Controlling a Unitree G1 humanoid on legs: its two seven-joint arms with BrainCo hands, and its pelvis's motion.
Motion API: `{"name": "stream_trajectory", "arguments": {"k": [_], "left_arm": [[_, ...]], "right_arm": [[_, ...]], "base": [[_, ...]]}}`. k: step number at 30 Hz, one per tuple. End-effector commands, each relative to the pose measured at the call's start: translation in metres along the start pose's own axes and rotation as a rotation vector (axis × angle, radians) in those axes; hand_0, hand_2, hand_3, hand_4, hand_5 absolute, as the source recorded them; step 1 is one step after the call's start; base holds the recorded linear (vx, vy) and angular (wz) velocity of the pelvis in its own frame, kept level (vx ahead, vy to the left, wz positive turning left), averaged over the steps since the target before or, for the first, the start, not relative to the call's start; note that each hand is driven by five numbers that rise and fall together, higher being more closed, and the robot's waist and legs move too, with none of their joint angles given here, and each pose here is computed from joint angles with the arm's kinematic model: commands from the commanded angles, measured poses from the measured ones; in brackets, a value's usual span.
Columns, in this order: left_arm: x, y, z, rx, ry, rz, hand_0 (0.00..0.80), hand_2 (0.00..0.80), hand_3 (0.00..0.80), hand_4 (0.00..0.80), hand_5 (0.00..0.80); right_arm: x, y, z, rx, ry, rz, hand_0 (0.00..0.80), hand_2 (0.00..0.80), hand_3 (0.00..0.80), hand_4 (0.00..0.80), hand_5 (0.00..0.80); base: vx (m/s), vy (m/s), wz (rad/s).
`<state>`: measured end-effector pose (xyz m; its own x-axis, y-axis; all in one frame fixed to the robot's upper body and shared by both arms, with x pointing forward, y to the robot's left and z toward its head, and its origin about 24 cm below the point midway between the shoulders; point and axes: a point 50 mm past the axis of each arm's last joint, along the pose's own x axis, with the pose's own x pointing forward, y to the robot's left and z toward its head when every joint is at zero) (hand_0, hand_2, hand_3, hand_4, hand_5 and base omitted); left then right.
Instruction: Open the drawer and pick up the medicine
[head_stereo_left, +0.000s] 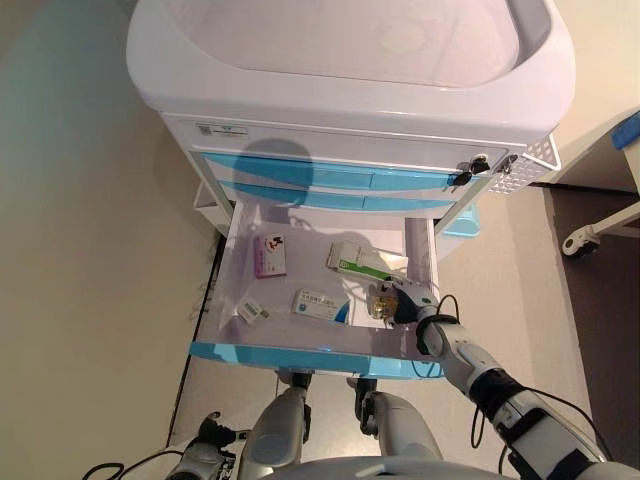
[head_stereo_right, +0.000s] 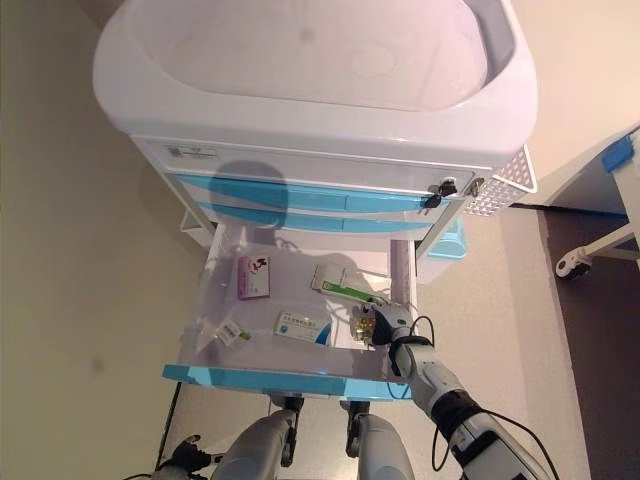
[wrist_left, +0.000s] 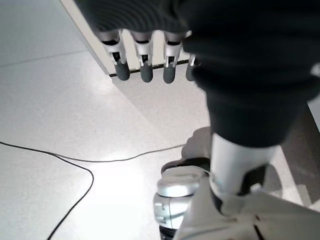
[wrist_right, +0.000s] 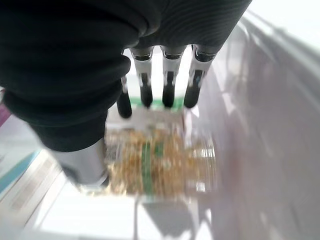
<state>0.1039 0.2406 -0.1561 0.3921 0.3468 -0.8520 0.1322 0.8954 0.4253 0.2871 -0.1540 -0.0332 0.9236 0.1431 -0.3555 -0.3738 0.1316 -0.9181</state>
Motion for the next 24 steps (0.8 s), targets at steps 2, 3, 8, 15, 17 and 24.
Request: {"name": "stream_trajectory", "arguments": {"k": [2, 3, 8, 15, 17, 24], "left_arm": [[0.0007, 0.0010, -0.0003, -0.025, 0.022, 0.006, 0.000, 0.000, 0.000, 0.000, 0.000], [0.0008, 0.0010, 0.0006, -0.026, 0.020, 0.007, 0.000, 0.000, 0.000, 0.000, 0.000], [0.0010, 0.0013, 0.0006, -0.034, 0.022, 0.010, 0.000, 0.000, 0.000, 0.000, 0.000], [0.0009, 0.0003, 0.0006, -0.034, 0.023, 0.007, 0.000, 0.000, 0.000, 0.000, 0.000], [0.0009, 0.0002, 0.0011, -0.033, 0.022, 0.007, 0.000, 0.000, 0.000, 0.000, 0.000], [0.0009, 0.0005, 0.0003, -0.030, 0.023, 0.004, 0.000, 0.000, 0.000, 0.000, 0.000]], "right_arm": [[-0.0148, 0.0381, -0.0074, -0.080, 0.036, 0.177, 0.800, 0.800, 0.800, 0.800, 0.800], [-0.0152, 0.0389, -0.0061, -0.072, 0.031, 0.179, 0.800, 0.800, 0.800, 0.800, 0.800], [-0.0165, 0.0412, -0.0039, -0.091, 0.013, 0.187, 0.800, 0.800, 0.800, 0.800, 0.800], [-0.0181, 0.0401, -0.0039, -0.092, -0.002, 0.181, 0.800, 0.800, 0.800, 0.800, 0.800], [-0.0179, 0.0401, -0.0044, -0.094, 0.000, 0.181, 0.800, 0.800, 0.800, 0.800, 0.800], [-0.0165, 0.0403, -0.0020, -0.070, -0.003, 0.183, 0.141, 0.141, 0.141, 0.141, 0.141]], "base": [[0.000, 0.000, 0.00], [0.000, 0.000, 0.00], [0.000, 0.000, 0.00], [0.003, -0.007, 0.06], [0.000, 0.000, 0.00], [0.006, -0.003, 0.04]]}}
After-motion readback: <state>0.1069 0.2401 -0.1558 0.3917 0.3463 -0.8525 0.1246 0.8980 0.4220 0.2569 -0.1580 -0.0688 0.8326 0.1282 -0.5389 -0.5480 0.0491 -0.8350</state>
